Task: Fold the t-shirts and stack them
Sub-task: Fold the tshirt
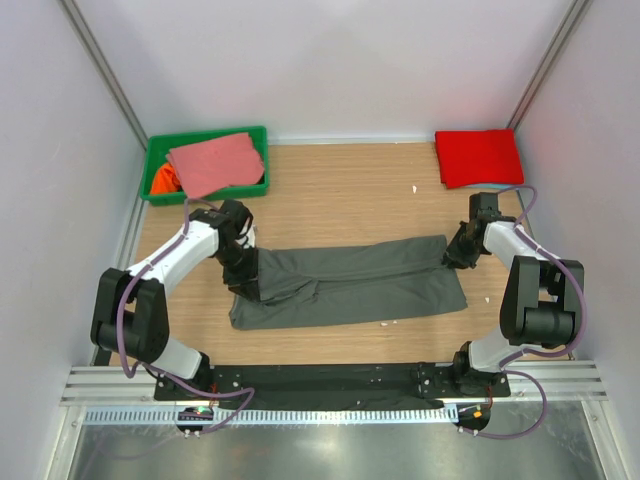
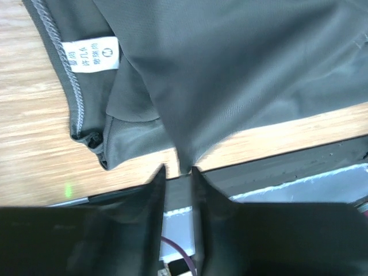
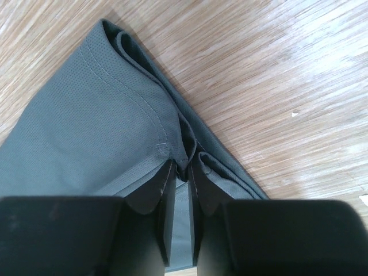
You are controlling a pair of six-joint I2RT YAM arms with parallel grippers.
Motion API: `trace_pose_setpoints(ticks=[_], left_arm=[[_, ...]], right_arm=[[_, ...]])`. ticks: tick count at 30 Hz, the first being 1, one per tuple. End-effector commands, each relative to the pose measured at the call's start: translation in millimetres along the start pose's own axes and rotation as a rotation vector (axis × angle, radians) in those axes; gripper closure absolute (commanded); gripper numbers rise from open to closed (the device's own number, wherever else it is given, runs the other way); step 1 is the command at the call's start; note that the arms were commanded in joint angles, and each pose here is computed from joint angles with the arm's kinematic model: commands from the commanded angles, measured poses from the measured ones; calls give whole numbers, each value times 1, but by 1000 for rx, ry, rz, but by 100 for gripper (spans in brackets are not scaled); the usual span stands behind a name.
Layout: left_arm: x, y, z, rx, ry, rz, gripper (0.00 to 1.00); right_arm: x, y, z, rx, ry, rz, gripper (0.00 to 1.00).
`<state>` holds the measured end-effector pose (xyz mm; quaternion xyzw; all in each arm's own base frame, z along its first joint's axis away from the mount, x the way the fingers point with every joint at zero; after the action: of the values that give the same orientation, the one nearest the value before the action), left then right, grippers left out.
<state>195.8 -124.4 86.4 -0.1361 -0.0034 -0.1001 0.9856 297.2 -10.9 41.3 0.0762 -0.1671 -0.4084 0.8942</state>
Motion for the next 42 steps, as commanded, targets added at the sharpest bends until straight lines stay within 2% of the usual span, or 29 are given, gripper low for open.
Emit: trace_pose_setpoints(ticks=[1,3,4,7,10,13,18,32,42], left_arm=[[-1,-9,7,-54,-17,-40,72],[5,-10,18,-43,-73,-65,64],[14,-5,28,6,-131,-76,53],[40,5,57,86,-295,-82,43],[67,18,65,121,-366,-46,43],[94,36,53,126,-388,-6,46],[121,54,21,103,-279,52,61],[157,71,13,168,-336,82,59],[162,81,-4,176,-279,77,60]], right_arm=[[10,-2,9,-12,-43,27,73],[16,2,18,4,-67,59,67],[20,5,22,14,-83,67,60],[33,16,23,44,-121,77,52],[49,36,17,91,-130,77,50],[59,48,12,102,-123,94,48],[67,59,10,125,-118,96,48],[61,56,-7,121,-80,141,48],[68,64,-16,142,-84,155,47]])
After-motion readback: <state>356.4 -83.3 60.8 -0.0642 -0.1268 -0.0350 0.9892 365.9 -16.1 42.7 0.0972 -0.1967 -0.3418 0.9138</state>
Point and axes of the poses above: each gripper's point midway between its finger pads, its own z axis back along the fingers, its own y axis along the line the jaws close on, x = y × z, the point moved 1 cm from there along z, back along the fingers, and after that the axes turned 14 degrees about -z, right-handed, at the moved point
